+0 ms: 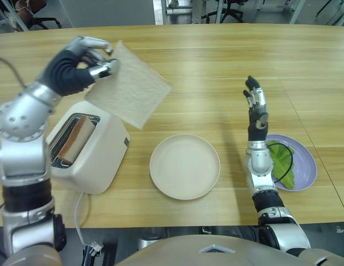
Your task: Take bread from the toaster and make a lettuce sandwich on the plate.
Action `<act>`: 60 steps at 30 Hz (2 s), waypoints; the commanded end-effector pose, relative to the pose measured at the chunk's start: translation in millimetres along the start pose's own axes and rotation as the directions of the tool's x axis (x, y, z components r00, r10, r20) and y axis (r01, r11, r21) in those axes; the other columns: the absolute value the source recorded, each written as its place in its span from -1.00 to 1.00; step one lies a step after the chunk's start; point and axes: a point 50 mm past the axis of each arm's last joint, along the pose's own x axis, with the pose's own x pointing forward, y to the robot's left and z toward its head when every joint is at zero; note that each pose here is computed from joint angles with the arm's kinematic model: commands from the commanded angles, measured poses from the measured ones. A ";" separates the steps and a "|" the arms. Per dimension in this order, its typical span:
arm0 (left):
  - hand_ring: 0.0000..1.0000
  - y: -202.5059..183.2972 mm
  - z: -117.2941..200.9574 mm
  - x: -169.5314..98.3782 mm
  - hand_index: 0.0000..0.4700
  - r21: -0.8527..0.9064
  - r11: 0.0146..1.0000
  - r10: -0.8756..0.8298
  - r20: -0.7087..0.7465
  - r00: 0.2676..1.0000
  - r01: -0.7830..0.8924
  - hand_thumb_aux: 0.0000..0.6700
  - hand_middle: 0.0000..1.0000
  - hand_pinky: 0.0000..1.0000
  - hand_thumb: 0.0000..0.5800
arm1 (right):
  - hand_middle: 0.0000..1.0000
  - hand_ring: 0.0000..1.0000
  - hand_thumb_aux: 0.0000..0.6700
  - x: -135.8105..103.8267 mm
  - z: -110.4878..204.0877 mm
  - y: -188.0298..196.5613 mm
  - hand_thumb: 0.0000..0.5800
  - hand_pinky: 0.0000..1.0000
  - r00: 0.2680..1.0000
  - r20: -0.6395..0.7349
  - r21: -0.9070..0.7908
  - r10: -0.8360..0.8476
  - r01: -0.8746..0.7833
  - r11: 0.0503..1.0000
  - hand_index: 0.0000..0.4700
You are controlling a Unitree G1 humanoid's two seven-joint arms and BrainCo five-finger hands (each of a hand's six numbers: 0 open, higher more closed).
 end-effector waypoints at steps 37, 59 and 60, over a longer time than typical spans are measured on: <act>-1.00 -219.5 -86.8 59.5 -1.00 -0.036 0.617 -0.781 -0.154 0.605 0.786 -1.00 -1.00 -1.00 -1.00 | -1.00 -1.00 -1.00 9.0 14.7 -12.1 -1.00 -1.00 0.999 0.045 0.064 -0.031 0.028 0.998 -1.00; -1.00 -135.5 -41.1 38.6 -1.00 0.014 0.944 -0.328 -0.055 0.943 0.329 -1.00 -1.00 -1.00 -1.00 | -1.00 -1.00 -1.00 -22.2 59.0 -164.2 -1.00 -1.00 0.932 -0.213 -0.730 0.294 -0.352 0.586 -1.00; -1.00 -131.5 -41.0 32.7 -1.00 0.004 0.952 -0.304 -0.065 0.950 0.305 -1.00 -1.00 -1.00 -1.00 | -1.00 -1.00 -1.00 -31.3 53.4 -167.0 -1.00 -1.00 0.914 -0.269 -0.742 0.303 -0.398 0.540 -1.00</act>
